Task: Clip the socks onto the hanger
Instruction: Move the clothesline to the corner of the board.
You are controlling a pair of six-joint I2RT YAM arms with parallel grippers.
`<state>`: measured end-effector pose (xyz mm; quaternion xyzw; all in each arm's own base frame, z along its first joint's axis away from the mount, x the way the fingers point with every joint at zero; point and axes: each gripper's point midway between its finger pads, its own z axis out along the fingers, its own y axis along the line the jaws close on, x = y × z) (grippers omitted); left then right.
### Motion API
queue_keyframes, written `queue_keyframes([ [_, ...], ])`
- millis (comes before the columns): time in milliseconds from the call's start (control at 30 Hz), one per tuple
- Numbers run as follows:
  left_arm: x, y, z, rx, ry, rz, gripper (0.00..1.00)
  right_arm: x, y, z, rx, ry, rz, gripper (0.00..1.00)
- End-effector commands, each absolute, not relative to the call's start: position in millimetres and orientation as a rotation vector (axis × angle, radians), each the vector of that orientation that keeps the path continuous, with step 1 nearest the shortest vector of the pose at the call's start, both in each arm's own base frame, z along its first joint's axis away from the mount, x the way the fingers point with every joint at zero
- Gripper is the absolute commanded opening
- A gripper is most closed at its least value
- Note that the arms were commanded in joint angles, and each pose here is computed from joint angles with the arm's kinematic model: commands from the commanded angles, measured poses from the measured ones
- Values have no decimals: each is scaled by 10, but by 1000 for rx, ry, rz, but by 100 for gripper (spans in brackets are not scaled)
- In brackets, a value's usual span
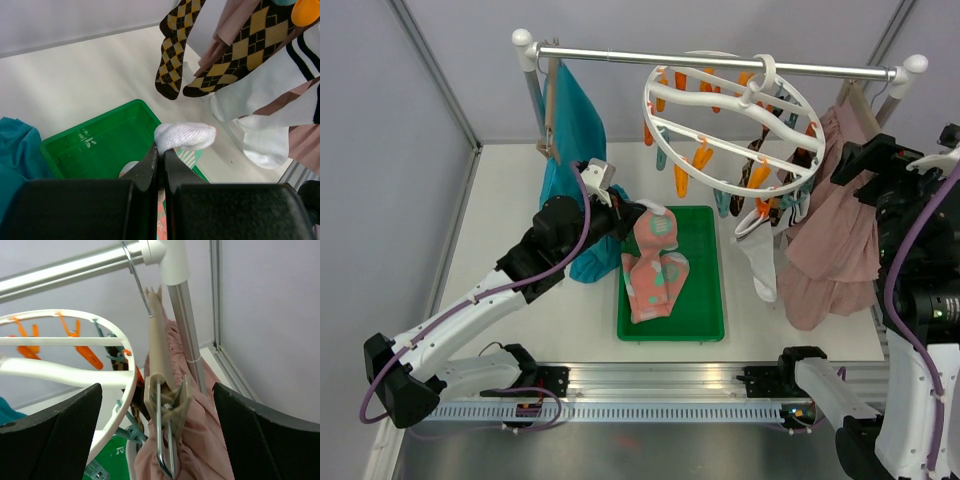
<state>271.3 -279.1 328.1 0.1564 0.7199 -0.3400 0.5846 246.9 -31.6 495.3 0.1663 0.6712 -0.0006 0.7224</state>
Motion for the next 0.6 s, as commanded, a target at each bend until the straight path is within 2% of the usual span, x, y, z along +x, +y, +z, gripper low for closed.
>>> queue_keyframes([
  [0, 2696, -2789, 3420, 372, 1633, -804, 2, 2240, -225, 5128, 340, 1452, 58, 98],
  [167, 2696, -2785, 3433, 371, 1630, -802, 2, 1926, -92, 5431, 277, 1361, 138, 98],
  [367, 2695, -2796, 3430, 373, 1632, -808, 2, 1858, 110, 5487, 190, 1359, 229, 98],
  [500, 2701, -2790, 3453, 370, 1627, -803, 2, 1724, 887, 5547, -152, 1380, 582, 97],
  [567, 2703, -2788, 3453, 369, 1627, -802, 2, 1719, 1130, 5549, -225, 1371, 748, 92],
])
